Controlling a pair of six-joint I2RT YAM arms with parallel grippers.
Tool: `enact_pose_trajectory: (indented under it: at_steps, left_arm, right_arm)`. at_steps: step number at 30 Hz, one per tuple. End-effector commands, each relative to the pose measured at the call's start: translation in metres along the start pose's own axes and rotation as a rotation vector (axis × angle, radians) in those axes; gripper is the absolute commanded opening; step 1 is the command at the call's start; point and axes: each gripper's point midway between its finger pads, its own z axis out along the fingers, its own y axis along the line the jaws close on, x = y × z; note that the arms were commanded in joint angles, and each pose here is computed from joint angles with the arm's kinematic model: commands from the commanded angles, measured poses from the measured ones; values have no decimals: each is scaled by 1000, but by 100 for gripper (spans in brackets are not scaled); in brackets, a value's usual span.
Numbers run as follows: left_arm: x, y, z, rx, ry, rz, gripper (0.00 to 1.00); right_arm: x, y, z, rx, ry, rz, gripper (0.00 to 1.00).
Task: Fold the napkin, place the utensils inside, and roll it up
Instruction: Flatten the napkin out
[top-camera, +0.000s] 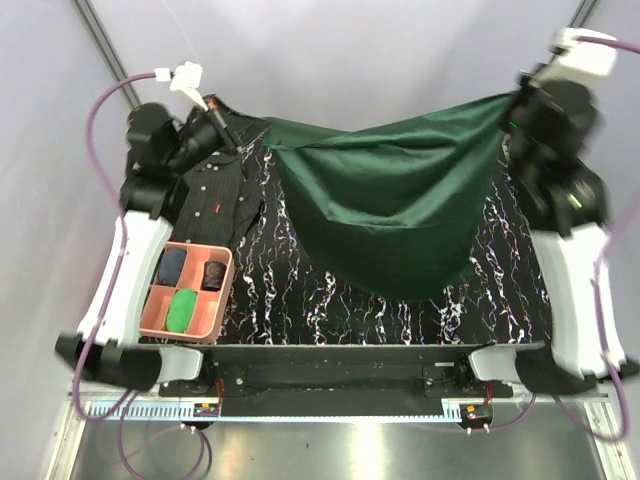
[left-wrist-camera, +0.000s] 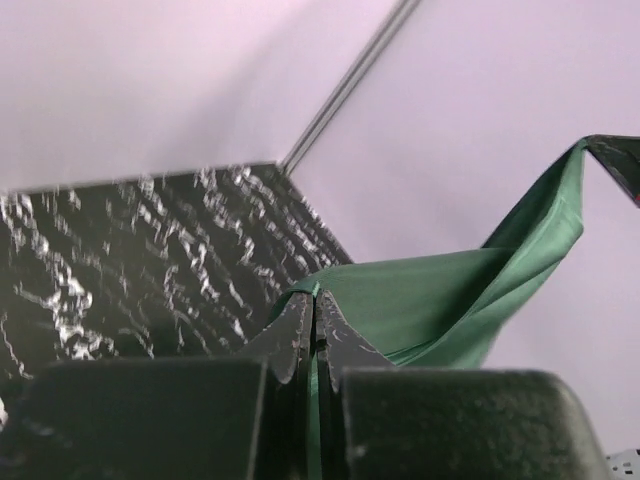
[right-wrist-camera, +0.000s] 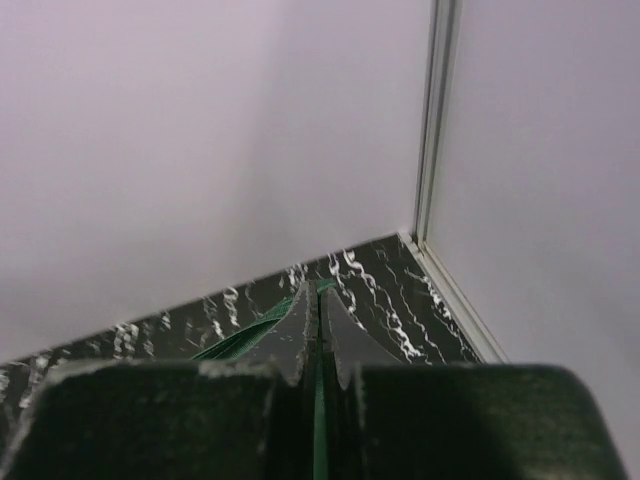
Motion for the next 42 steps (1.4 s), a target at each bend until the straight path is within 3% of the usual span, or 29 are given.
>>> enact_pose_trajectory:
  at_steps: [1,6,13,20,30,36,39,42]
  left_arm:
    - [-11,22,28,49,25,-43,0]
    - [-17,59,51,16,43,-75,0]
    - [-29,52,44,15,10,-47,0]
    - [-32,14,2,20,-47,12,0]
    - [-22,-36,-57,42,-90,33,0]
    - [-37,-85,-79,173,-139,33,0]
    - [-36,-65,-70,108,-143,31,0]
    - [-23,-23,-45,75,-97,-28,0]
  right_arm:
    - [56,16,68,37,99,-94,0]
    - [62,12,107,71,108,-101,0]
    - [44,5,93,72,70,-91,0]
    - [10,-3,35,-42,-39,-20,0]
    - [-13,13,-29,-282,-70,52,0]
    - [-38,13,-48,-316,-100,109,0]
    - [-27,16,-31,-279,-68,117,0]
    - [10,25,12,-221,28,76,0]
